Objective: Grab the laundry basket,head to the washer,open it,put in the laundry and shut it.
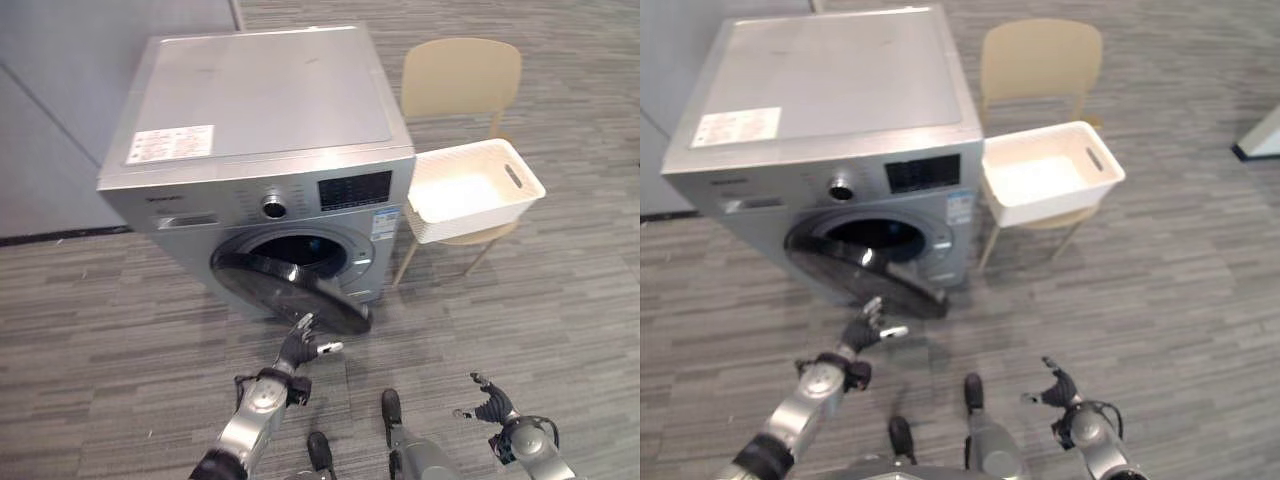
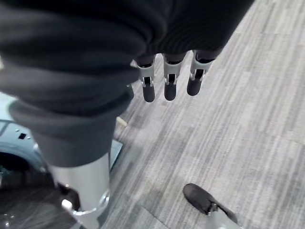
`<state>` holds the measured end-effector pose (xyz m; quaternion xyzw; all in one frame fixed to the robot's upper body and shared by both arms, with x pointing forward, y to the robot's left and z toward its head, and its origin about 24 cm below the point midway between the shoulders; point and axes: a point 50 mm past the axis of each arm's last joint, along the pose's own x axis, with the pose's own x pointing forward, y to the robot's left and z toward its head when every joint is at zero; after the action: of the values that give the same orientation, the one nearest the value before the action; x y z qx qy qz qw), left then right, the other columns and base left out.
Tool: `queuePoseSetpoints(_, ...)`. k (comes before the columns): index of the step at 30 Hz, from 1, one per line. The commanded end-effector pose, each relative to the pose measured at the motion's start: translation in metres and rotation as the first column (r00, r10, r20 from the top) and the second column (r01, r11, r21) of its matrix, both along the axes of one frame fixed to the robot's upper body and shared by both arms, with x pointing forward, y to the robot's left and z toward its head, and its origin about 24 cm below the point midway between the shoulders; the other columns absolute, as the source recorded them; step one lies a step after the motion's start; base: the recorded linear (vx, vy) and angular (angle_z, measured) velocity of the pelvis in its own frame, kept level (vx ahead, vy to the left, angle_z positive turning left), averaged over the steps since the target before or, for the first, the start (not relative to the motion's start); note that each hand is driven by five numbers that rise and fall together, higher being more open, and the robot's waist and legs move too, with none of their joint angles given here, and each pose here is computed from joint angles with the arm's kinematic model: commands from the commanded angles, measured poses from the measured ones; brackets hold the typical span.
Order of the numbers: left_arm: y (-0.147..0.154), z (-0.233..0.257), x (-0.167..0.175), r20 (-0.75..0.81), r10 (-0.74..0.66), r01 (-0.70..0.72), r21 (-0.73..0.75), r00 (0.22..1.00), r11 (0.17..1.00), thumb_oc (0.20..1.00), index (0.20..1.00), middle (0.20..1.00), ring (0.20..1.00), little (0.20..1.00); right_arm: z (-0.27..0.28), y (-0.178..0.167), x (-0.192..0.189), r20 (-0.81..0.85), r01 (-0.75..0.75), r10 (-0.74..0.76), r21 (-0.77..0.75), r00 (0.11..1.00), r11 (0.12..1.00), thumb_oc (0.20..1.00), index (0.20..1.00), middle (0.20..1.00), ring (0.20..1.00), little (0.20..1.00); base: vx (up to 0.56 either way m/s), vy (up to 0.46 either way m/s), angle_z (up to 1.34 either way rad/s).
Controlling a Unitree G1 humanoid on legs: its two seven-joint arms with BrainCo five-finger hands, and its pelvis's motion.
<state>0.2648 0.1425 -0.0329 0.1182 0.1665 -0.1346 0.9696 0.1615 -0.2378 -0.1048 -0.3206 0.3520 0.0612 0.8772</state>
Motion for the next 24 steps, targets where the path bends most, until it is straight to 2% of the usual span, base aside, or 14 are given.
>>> queuePoseSetpoints(1, 0.033, 0.019, 0.036, 0.151, 0.119, -0.154, 0.247, 0.981, 0.957, 1.0, 1.0, 1.0, 1.0, 1.0, 0.007, -0.005, 0.009, 0.049, -0.031, 0.034, -0.052, 0.998, 0.998, 1.0, 1.0, 1.0, 1.0, 1.0, 0.04, -0.059, -0.62)
queuePoseSetpoints(2, 0.055, 0.029, 0.055, 0.167, 0.182, -0.23, 0.342, 0.969, 0.911, 1.0, 1.0, 1.0, 1.0, 1.0, 0.006, -0.01, 0.006, 0.036, -0.04, 0.043, -0.068, 0.998, 0.997, 1.0, 1.0, 1.0, 1.0, 1.0, 0.05, -0.051, -0.61)
queuePoseSetpoints(3, 0.055, 0.029, 0.055, 0.167, 0.182, -0.23, 0.342, 0.969, 0.911, 1.0, 1.0, 1.0, 1.0, 1.0, 0.006, -0.01, 0.006, 0.036, -0.04, 0.043, -0.069, 0.998, 0.997, 1.0, 1.0, 1.0, 1.0, 1.0, 0.05, -0.054, -0.59)
queuePoseSetpoints(4, 0.073, 0.041, 0.068, 0.196, 0.214, -0.279, 0.416, 0.957, 0.866, 1.0, 1.0, 1.0, 1.0, 1.0, 0.007, -0.015, 0.003, 0.033, -0.039, 0.041, -0.074, 0.999, 0.997, 1.0, 1.0, 1.0, 1.0, 1.0, 0.04, -0.04, -0.31)
queuePoseSetpoints(5, 0.078, 0.046, 0.071, 0.218, 0.216, -0.292, 0.433, 0.952, 0.853, 1.0, 1.0, 1.0, 1.0, 1.0, 0.008, -0.017, 0.002, 0.035, -0.035, 0.037, -0.075, 0.999, 0.997, 1.0, 1.0, 1.0, 1.0, 1.0, 0.03, -0.044, -0.23)
queuePoseSetpoints(11, 0.079, 0.037, 0.053, 0.222, 0.221, -0.292, 0.376, 0.95, 0.879, 1.0, 1.0, 1.0, 1.0, 1.0, 0.003, -0.018, -0.006, 0.019, 0.02, -0.019, -0.049, 1.0, 0.999, 1.0, 1.0, 1.0, 1.0, 1.0, 0.04, -0.047, -0.07)
queuePoseSetpoints(13, 0.079, 0.021, 0.031, 0.18, 0.241, -0.289, 0.32, 0.954, 0.902, 1.0, 1.0, 1.0, 1.0, 1.0, -0.001, -0.018, -0.008, 0.008, 0.053, -0.053, -0.044, 0.999, 0.998, 1.0, 1.0, 1.0, 1.0, 1.0, 0.04, -0.027, 0.27)
queuePoseSetpoints(15, 0.083, -0.008, -0.013, 0.055, 0.301, -0.306, 0.206, 0.952, 0.929, 1.0, 1.0, 1.0, 1.0, 1.0, -0.005, -0.017, -0.007, 0.002, 0.118, -0.118, -0.023, 0.993, 0.993, 1.0, 1.0, 1.0, 1.0, 1.0, 0.03, -0.037, 0.25)
queuePoseSetpoints(16, 0.083, -0.008, -0.014, 0.055, 0.302, -0.306, 0.207, 0.952, 0.929, 1.0, 1.0, 1.0, 1.0, 1.0, -0.005, -0.016, -0.007, 0.002, 0.118, -0.118, -0.023, 0.993, 0.993, 1.0, 1.0, 1.0, 1.0, 1.0, 0.01, -0.025, 0.23)
queuePoseSetpoints(18, 0.092, -0.036, -0.055, -0.082, 0.339, -0.318, 0.198, 0.937, 0.927, 1.0, 1.0, 1.0, 1.0, 1.0, -0.007, -0.016, -0.004, -0.002, 0.182, -0.182, 0.008, 0.983, 0.983, 1.0, 1.0, 1.0, 1.0, 1.0, -0.01, -0.029, 0.29)
queuePoseSetpoints(19, 0.092, -0.036, -0.055, -0.082, 0.339, -0.318, 0.198, 0.937, 0.927, 1.0, 1.0, 1.0, 1.0, 1.0, -0.007, -0.016, -0.005, -0.002, 0.182, -0.182, 0.008, 0.983, 0.983, 1.0, 1.0, 1.0, 1.0, 1.0, 0.0, -0.023, 0.28)
queuePoseSetpoints(21, 0.101, -0.054, -0.084, -0.175, 0.365, -0.319, 0.241, 0.914, 0.916, 1.0, 1.0, 1.0, 1.0, 1.0, -0.008, -0.017, -0.005, -0.003, 0.213, -0.213, 0.021, 0.977, 0.977, 1.0, 1.0, 1.0, 1.0, 1.0, 0.01, -0.018, 0.22)
queuePoseSetpoints(22, 0.109, -0.066, -0.106, -0.248, 0.406, -0.343, 0.261, 0.879, 0.902, 1.0, 1.0, 1.0, 1.0, 1.0, -0.007, -0.019, -0.004, 0.001, 0.233, -0.233, 0.027, 0.972, 0.972, 1.0, 1.0, 1.0, 1.0, 1.0, 0.01, -0.015, 0.25)
queuePoseSetpoints(24, 0.112, -0.072, -0.118, -0.283, 0.433, -0.365, 0.263, 0.855, 0.893, 1.0, 1.0, 1.0, 1.0, 1.0, -0.007, -0.02, -0.003, 0.005, 0.243, -0.243, 0.032, 0.97, 0.969, 1.0, 1.0, 1.0, 1.0, 1.0, 0.01, -0.004, 0.24)
